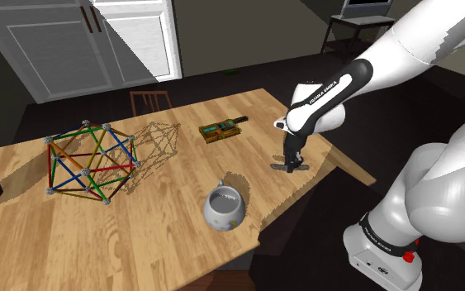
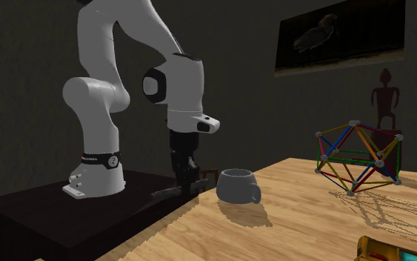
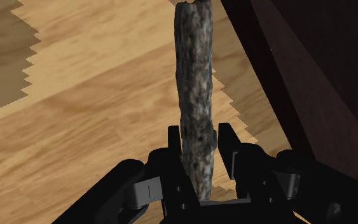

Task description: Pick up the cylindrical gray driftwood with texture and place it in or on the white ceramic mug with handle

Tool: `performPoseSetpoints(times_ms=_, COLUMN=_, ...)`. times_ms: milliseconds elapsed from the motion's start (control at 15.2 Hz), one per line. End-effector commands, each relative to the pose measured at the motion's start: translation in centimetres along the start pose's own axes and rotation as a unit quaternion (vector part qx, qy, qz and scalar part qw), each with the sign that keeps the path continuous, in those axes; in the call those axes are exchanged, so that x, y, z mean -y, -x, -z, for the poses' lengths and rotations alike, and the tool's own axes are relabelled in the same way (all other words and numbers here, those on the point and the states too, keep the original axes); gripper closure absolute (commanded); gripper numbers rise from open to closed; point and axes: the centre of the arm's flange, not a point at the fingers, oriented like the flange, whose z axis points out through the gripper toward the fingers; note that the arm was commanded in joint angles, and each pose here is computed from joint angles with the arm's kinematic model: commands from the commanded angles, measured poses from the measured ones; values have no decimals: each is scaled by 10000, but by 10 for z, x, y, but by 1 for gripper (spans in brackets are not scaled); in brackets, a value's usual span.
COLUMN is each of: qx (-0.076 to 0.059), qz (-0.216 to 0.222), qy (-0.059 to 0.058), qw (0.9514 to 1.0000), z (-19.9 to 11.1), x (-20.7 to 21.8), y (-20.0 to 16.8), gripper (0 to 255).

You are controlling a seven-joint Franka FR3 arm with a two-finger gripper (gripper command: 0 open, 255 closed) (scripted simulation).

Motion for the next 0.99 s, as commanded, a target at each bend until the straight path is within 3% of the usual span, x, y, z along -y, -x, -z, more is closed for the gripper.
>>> performPoseSetpoints(times_ms=0, qx=5, qz=0, qy=0, qw=10000, z=11, x=1, y=1, gripper=255)
performPoseSetpoints(times_ms=792, qx=5, qz=0, qy=0, qw=10000, z=69, x=11, y=-2, gripper=255)
performPoseSetpoints(times_ms=924, qx=5, qz=0, qy=0, qw=10000, z=66, x=20, y=-27, gripper=255)
